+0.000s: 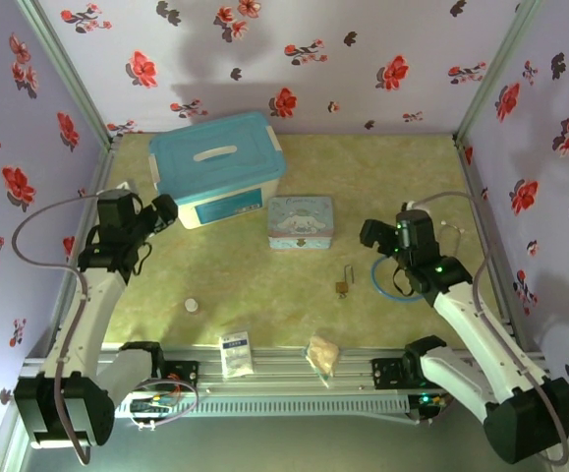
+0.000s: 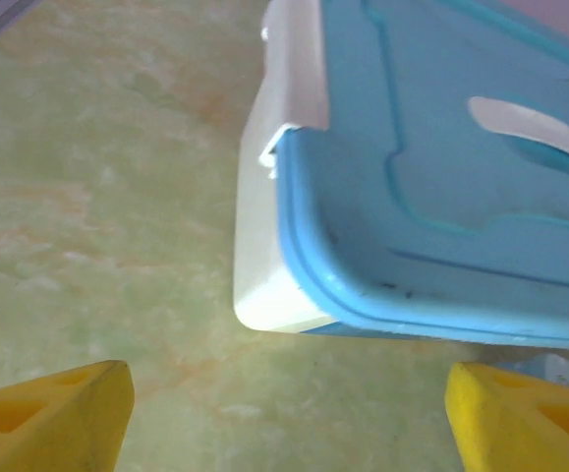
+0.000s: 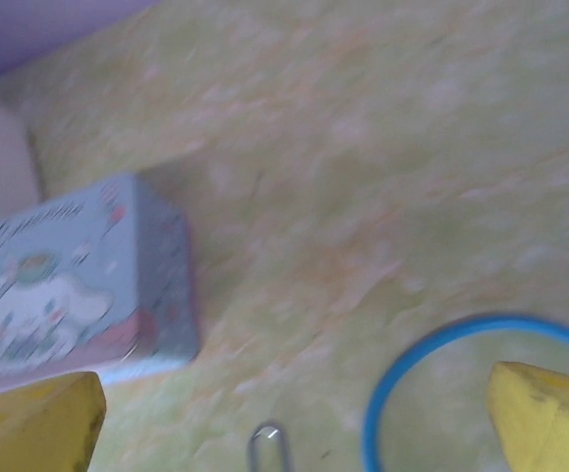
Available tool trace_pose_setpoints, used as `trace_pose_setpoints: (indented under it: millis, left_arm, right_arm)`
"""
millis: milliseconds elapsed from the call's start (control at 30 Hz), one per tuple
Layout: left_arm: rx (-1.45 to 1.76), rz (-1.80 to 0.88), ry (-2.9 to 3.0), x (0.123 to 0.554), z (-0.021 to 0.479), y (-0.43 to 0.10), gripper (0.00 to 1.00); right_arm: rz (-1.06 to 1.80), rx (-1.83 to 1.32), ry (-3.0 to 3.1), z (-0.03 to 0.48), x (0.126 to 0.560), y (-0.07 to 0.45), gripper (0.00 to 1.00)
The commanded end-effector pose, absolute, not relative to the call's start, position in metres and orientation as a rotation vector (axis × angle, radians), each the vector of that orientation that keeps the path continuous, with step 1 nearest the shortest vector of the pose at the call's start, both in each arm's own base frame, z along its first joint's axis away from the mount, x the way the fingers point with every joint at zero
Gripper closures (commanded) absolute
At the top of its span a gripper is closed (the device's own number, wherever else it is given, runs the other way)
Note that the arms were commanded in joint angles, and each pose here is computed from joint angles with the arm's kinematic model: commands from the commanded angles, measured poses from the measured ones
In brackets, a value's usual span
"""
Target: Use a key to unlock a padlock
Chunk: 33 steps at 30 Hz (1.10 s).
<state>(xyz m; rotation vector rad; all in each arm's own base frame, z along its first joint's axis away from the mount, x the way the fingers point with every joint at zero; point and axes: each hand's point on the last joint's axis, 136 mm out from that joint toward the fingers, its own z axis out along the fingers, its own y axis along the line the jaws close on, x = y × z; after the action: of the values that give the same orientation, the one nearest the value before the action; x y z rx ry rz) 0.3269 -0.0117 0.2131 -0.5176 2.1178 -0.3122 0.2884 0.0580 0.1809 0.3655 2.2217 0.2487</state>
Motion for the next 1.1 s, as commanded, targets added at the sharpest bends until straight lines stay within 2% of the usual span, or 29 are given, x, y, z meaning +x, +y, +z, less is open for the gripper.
trace_pose_setpoints:
  millis: [0, 133, 233, 333, 533, 767, 900, 1067]
  left_arm:
    - [-0.588, -0.242, 2.135, 0.313, 0.193, 0.004, 0.17]
    - [-0.609, -0.149, 2.135, 0.299, 0.17, 0.018, 0.12]
    - [-0.616, -0.032, 2.113, 0.292, 0.156, 0.033, 0.03]
    - [-0.589, 0.011, 2.092, 0.294, 0.143, 0.038, 0.0]
    - [-0.538, 0.101, 1.961, 0.298, 0.149, 0.051, 0.0]
    - [-0.421, 0.257, 1.892, 0.308, 0.146, 0.063, 0.0]
    - [-0.382, 0.278, 1.854, 0.317, 0.126, 0.063, 0.0]
    - [-0.373, 0.227, 1.781, 0.339, 0.127, 0.061, 0.0]
  right_arm:
    - [0.056, 0.461, 2.152, 0.195, 0.297, 0.015, 0.01]
    - [-0.118, 0.541, 2.098, 0.193, 0.303, -0.024, 0.01]
    - [-0.246, 0.467, 2.063, 0.191, 0.308, -0.037, 0.01]
    - [-0.292, 0.402, 2.005, 0.183, 0.315, -0.043, 0.01]
    - [-0.168, 0.247, 1.862, 0.158, 0.333, -0.023, 0.01]
    - [-0.214, 0.227, 1.905, 0.122, 0.344, -0.027, 0.01]
    - [-0.196, 0.243, 1.87, 0.121, 0.358, -0.027, 0.01]
    - [-0.15, 0.265, 1.806, 0.118, 0.369, -0.031, 0.01]
